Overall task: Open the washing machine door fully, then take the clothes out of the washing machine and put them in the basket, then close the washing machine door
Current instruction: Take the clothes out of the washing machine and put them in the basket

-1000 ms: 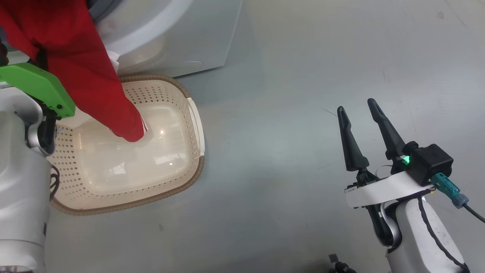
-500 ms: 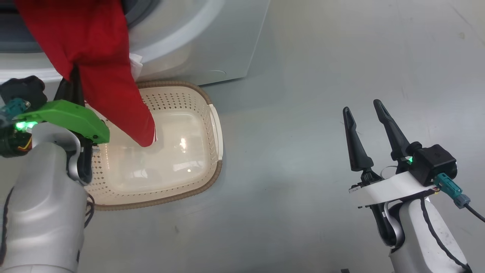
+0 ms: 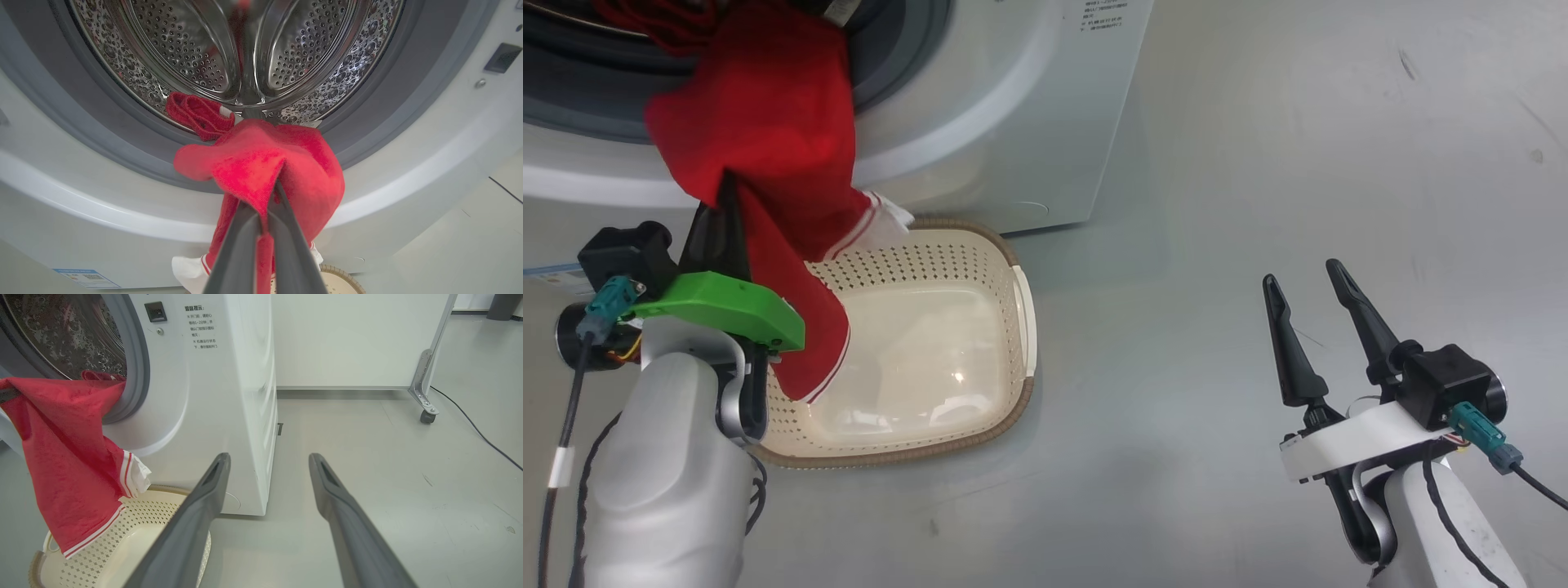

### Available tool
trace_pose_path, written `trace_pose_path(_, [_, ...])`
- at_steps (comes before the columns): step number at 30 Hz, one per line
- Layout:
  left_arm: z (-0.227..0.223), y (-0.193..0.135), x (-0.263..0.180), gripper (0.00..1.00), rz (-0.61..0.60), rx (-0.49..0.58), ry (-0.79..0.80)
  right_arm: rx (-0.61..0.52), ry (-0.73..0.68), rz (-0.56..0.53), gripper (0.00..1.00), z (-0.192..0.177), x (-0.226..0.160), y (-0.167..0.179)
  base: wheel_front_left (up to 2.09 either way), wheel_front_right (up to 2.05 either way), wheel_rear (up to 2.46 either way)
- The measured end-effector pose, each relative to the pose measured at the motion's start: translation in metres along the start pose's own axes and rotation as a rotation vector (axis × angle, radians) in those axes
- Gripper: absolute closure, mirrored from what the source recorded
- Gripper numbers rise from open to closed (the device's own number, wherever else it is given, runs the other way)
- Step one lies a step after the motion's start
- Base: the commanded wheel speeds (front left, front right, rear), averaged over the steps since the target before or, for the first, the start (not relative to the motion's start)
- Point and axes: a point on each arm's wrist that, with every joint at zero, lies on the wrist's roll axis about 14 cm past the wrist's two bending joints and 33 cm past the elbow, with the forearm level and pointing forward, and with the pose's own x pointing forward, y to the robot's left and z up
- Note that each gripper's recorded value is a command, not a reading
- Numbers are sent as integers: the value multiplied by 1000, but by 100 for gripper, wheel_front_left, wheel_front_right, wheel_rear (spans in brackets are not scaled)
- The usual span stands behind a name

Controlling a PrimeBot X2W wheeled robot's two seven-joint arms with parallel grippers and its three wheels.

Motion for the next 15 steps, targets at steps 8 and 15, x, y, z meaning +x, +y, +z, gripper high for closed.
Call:
trace_pose_path(8, [70, -24, -17, 100, -54, 41, -205, -4, -20, 19, 0, 9, -9, 8, 0, 0, 0])
trace_pose_path(15, [94, -31, -43, 100, -64, 83, -289, -6, -34, 52, 0, 14, -12, 19, 0, 0, 0])
